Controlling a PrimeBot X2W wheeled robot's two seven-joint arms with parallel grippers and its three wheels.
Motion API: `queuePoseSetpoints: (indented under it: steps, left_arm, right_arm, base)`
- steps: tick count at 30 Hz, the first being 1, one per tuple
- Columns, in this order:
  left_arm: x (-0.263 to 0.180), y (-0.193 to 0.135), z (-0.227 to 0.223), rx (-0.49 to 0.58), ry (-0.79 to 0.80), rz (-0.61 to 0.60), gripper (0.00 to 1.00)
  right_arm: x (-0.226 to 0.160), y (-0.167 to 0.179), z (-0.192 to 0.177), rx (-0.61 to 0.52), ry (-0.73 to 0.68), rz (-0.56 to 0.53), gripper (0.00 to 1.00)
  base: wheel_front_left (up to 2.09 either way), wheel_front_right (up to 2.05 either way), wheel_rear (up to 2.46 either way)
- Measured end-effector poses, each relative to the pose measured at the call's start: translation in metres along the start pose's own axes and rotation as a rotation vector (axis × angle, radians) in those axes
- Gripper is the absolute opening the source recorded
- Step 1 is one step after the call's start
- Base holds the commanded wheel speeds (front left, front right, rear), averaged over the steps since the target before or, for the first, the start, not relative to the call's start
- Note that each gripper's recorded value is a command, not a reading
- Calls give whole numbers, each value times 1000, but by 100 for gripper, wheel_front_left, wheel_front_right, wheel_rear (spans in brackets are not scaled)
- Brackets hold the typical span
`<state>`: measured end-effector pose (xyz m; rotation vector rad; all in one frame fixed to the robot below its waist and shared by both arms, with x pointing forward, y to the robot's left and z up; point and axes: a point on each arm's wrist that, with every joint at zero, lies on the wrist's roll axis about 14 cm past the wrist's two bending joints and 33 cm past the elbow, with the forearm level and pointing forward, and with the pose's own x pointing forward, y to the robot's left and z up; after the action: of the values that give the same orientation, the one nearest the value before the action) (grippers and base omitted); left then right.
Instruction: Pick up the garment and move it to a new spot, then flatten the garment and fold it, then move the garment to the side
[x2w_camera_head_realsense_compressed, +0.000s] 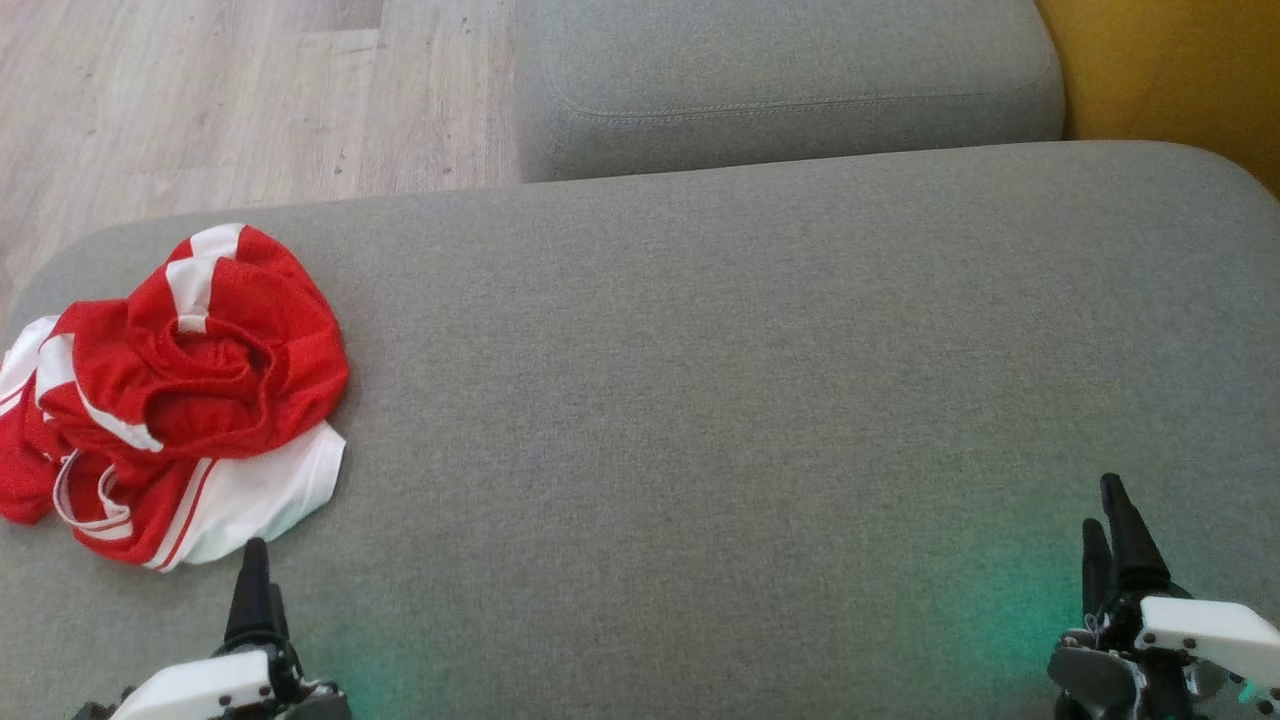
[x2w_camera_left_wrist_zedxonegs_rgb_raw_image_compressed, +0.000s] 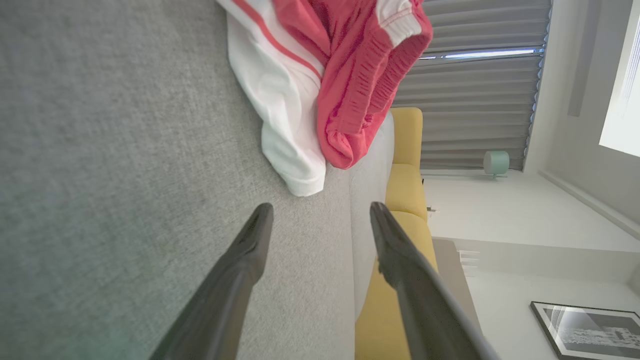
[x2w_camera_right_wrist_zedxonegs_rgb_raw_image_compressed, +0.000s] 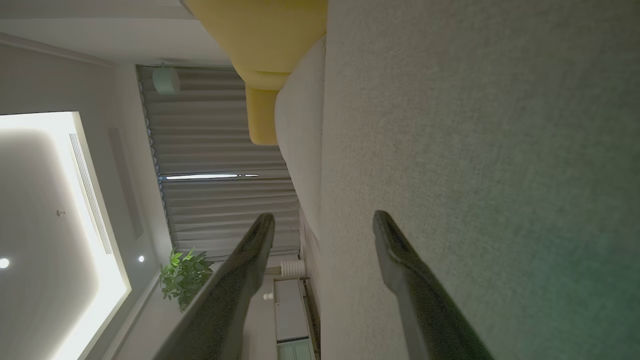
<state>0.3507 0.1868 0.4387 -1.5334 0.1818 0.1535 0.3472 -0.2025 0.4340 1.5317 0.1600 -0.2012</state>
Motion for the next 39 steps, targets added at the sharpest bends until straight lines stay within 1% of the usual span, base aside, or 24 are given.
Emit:
queuePoseSetpoints:
  steps: [4, 13, 22, 30, 39]
  left_arm:
    - [1, -4, -1, 58, 1, -9, 100]
    - [2, -10, -7, 205, 9, -2, 100]
    - [3, -13, -15, 347, 17, 7, 100]
    - [4, -17, -21, 440, 19, -2, 100]
    - [3, -22, -22, 530, 3, -17, 100]
  right_arm:
    - [0, 1, 1, -59, -6, 2, 100]
    - [1, 10, -6, -236, 9, 26, 100]
    - [2, 16, -13, -367, 17, 45, 100]
    - [2, 21, -17, -478, 18, 67, 100]
    - [1, 27, -22, -576, 18, 93, 100]
  base:
    - [0, 0, 0]
    - [0, 0, 0]
    - [0, 0, 0]
    - [0, 0, 0]
    - [0, 0, 0]
